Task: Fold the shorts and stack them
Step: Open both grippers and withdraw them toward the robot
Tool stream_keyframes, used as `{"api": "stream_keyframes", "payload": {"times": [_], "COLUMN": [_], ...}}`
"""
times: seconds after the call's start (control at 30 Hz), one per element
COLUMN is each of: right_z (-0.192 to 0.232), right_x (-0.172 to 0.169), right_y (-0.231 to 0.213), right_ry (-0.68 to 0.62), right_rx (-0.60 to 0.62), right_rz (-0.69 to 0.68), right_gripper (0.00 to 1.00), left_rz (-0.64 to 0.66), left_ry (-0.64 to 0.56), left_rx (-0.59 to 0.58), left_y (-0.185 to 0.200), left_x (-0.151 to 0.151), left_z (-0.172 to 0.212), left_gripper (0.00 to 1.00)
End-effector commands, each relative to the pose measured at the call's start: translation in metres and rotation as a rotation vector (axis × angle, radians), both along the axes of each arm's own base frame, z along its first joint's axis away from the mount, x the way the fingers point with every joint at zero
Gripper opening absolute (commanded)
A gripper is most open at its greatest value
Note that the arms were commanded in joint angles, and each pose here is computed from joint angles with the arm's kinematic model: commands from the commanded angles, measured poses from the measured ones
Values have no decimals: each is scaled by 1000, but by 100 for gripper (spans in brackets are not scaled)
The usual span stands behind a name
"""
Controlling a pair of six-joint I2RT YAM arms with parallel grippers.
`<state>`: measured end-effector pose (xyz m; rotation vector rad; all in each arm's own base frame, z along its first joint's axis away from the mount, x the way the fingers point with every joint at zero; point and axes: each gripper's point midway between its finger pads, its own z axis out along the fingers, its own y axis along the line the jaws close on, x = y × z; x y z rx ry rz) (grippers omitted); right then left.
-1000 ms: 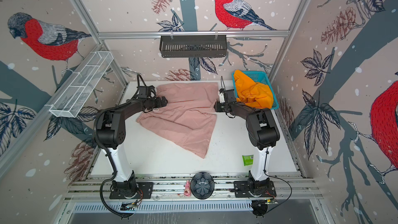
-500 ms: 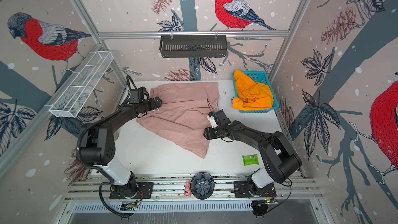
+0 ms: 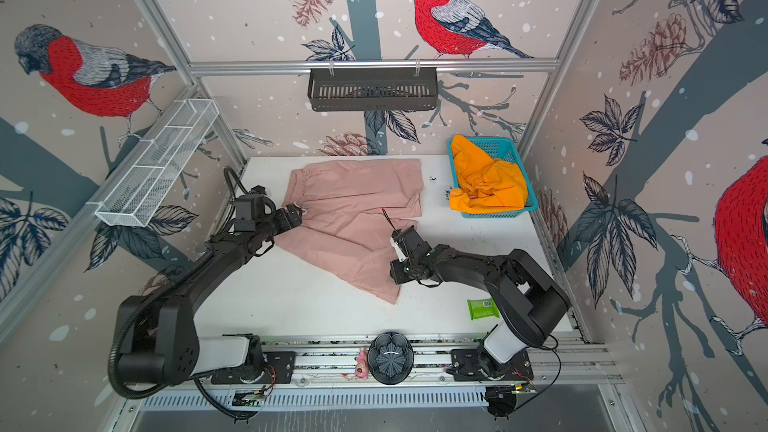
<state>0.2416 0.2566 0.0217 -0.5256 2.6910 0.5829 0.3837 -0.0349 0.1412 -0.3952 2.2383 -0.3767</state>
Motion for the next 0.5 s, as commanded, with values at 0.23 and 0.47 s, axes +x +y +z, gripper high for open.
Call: {"api": "stream_keyframes", "payload": {"times": [0.23, 0.47], "right_z": [-7, 19], "right_x": [18, 61], "right_y": [-73, -113], "right_ry": [36, -5], "right_rx": [-180, -151], "right_rz": [-178, -301], "right_gripper": [2, 28], "left_rz": [123, 60], "left_ry": [61, 104], "left_rx": [45, -57], "left_y": [22, 3], "left_x": [-23, -45], "left_z": [1, -21], "left_gripper": [97, 97]}}
